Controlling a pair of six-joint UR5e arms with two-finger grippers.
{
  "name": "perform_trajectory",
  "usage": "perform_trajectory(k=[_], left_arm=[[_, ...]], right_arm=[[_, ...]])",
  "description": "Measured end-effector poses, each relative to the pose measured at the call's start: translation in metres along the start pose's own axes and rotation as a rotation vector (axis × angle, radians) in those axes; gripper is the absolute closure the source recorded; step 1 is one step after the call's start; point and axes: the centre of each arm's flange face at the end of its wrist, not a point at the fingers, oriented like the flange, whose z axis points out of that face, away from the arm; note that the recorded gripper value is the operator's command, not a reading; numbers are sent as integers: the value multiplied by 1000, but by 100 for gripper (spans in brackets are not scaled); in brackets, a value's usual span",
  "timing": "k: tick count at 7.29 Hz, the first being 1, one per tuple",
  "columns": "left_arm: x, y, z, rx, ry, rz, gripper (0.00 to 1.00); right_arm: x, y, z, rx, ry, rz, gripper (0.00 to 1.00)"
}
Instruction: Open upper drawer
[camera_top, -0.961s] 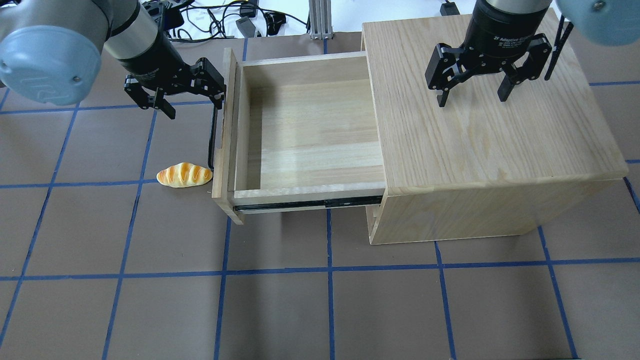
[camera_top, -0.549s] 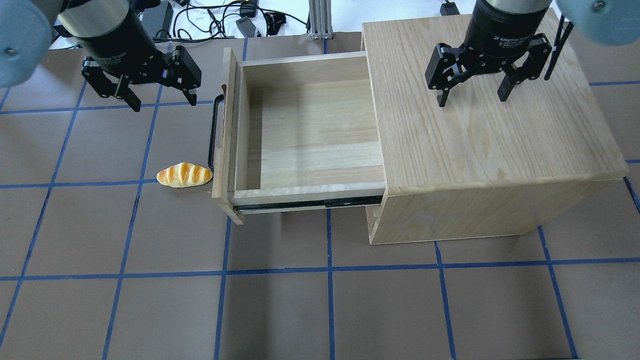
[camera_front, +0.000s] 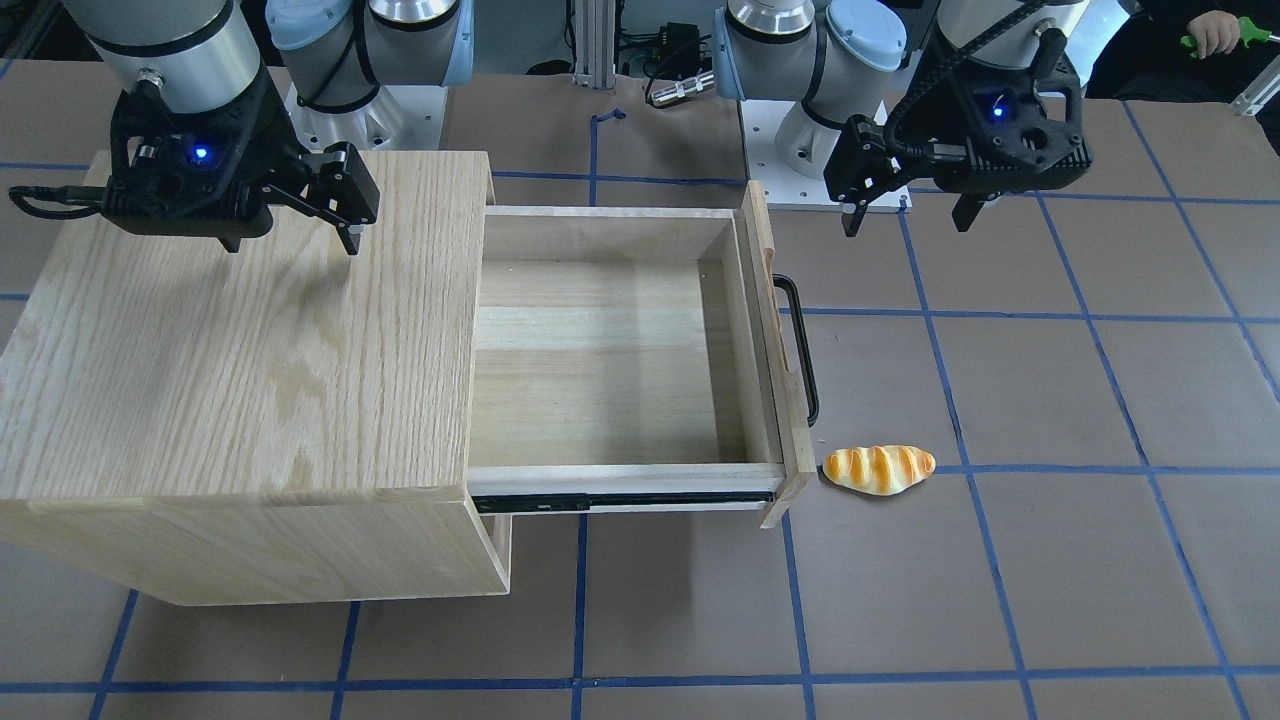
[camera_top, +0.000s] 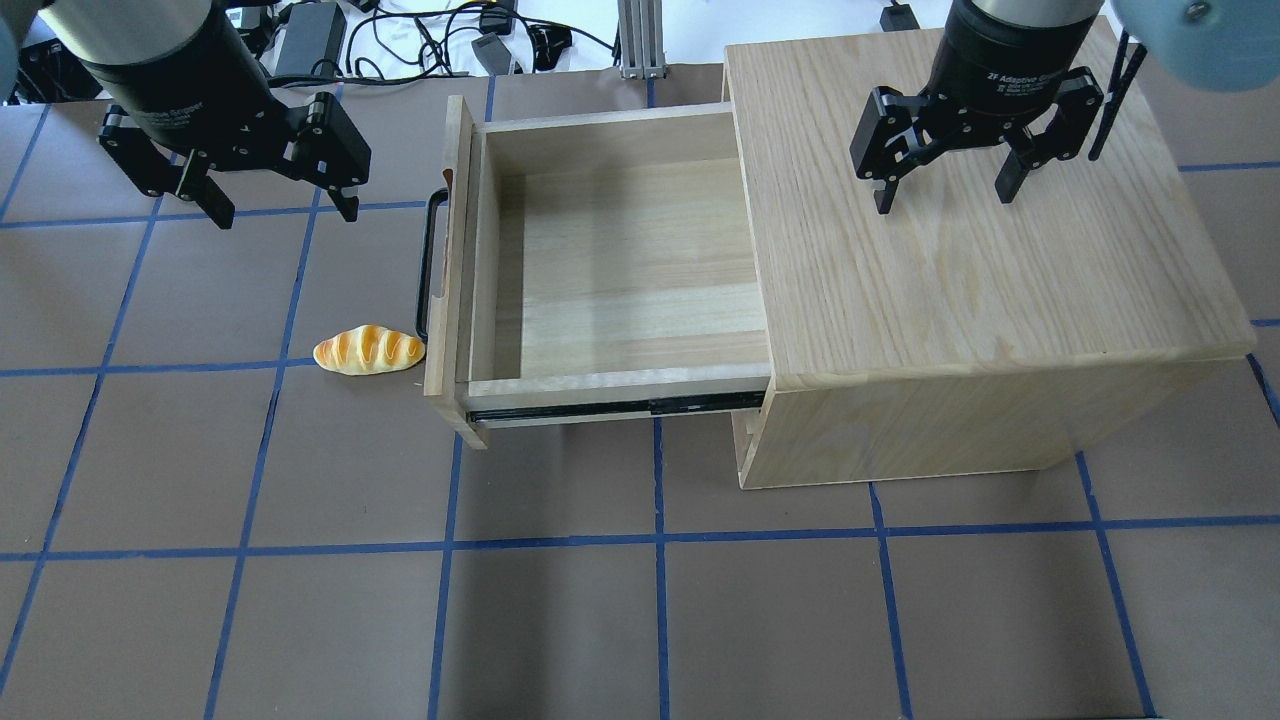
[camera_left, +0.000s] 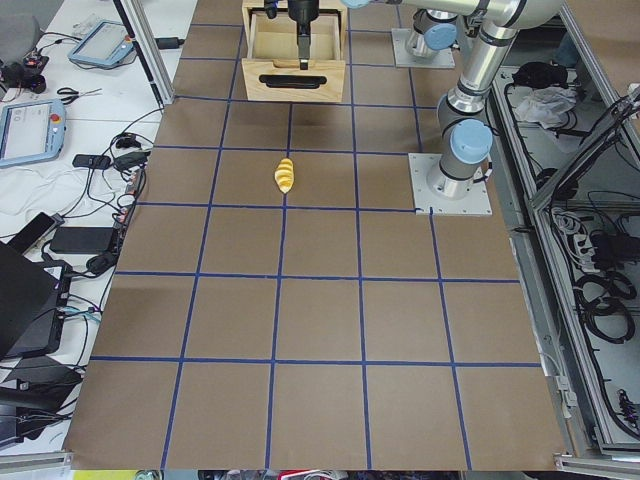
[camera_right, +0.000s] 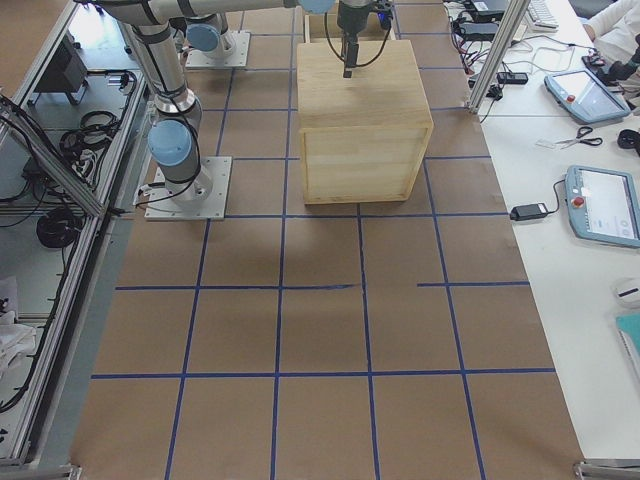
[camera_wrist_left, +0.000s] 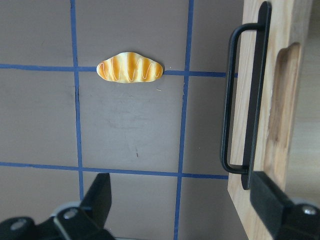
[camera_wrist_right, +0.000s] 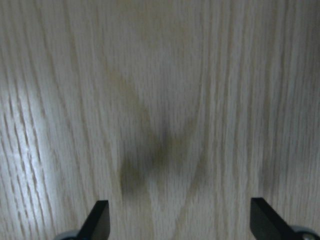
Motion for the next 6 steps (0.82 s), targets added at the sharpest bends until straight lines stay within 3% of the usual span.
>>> perform_trajectory(k=[3,6], left_arm=[[9,-18,14,89,24,3,0],[14,-16,19,100,43,-4,0]], right_arm=[[0,0,0,0,0,0,0],[0,0,0,0,0,0,0]])
